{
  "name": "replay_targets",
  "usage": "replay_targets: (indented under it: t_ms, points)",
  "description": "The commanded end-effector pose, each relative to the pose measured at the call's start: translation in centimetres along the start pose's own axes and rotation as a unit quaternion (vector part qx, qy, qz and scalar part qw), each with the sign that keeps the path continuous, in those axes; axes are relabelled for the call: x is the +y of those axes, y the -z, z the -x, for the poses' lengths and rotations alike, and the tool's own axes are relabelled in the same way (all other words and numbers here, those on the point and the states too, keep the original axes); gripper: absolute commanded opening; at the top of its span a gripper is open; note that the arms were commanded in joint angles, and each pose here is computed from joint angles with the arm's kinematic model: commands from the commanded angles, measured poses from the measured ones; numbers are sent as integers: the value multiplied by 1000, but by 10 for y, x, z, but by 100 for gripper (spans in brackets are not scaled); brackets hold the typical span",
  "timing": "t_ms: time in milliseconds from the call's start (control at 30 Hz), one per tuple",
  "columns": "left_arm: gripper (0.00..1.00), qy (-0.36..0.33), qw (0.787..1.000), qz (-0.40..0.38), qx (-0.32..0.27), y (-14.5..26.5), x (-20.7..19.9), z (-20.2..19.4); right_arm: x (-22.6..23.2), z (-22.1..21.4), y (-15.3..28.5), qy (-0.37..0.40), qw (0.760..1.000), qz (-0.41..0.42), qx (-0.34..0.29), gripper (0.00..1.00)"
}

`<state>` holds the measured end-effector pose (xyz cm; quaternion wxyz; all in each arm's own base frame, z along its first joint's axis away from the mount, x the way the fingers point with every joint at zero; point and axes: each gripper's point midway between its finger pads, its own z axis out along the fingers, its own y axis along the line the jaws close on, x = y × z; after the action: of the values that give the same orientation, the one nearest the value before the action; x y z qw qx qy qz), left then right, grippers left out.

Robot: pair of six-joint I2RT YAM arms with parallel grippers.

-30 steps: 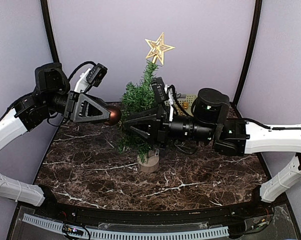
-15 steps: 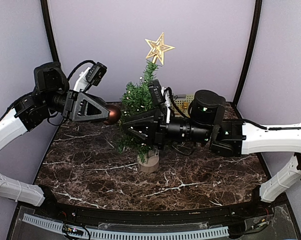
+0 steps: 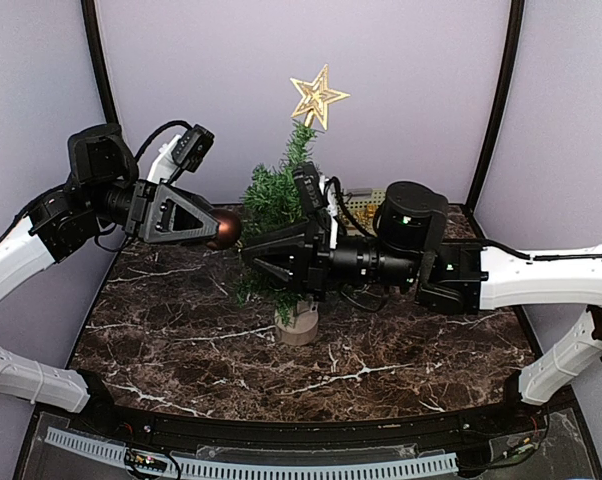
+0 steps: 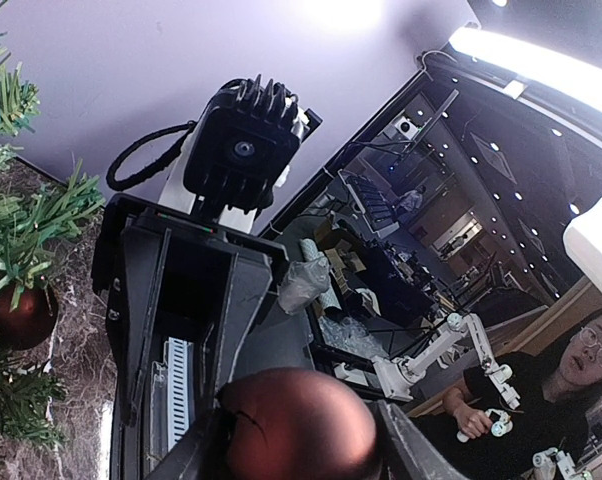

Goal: Decorate the small christmas tree
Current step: Hang the ornament ball on the branch.

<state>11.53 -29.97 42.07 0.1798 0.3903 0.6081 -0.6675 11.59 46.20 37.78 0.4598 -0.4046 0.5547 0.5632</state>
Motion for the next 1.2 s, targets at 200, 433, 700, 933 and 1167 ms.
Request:
replay_targets:
  t_ms: [200, 433, 700, 933, 1167]
  points:
    - [50, -21, 1000, -15, -1, 1, -10, 5, 15, 11, -8, 22, 999, 29, -22, 28]
    - [50, -21, 1000, -17, 0, 1, -10, 5, 17, 17, -4, 19, 998, 32, -41, 30]
    - [50, -26, 999, -19, -3, 2, -13, 5, 15, 20, -8, 12, 998, 32, -54, 30]
    - [49, -27, 999, -19, -6, 3, -13, 4, 17, 24, -12, 4, 997, 43, -70, 30]
    - [50, -35, 999, -19, -10, 3, -15, 5, 20, 29, -16, -6, 994, 57, -89, 30]
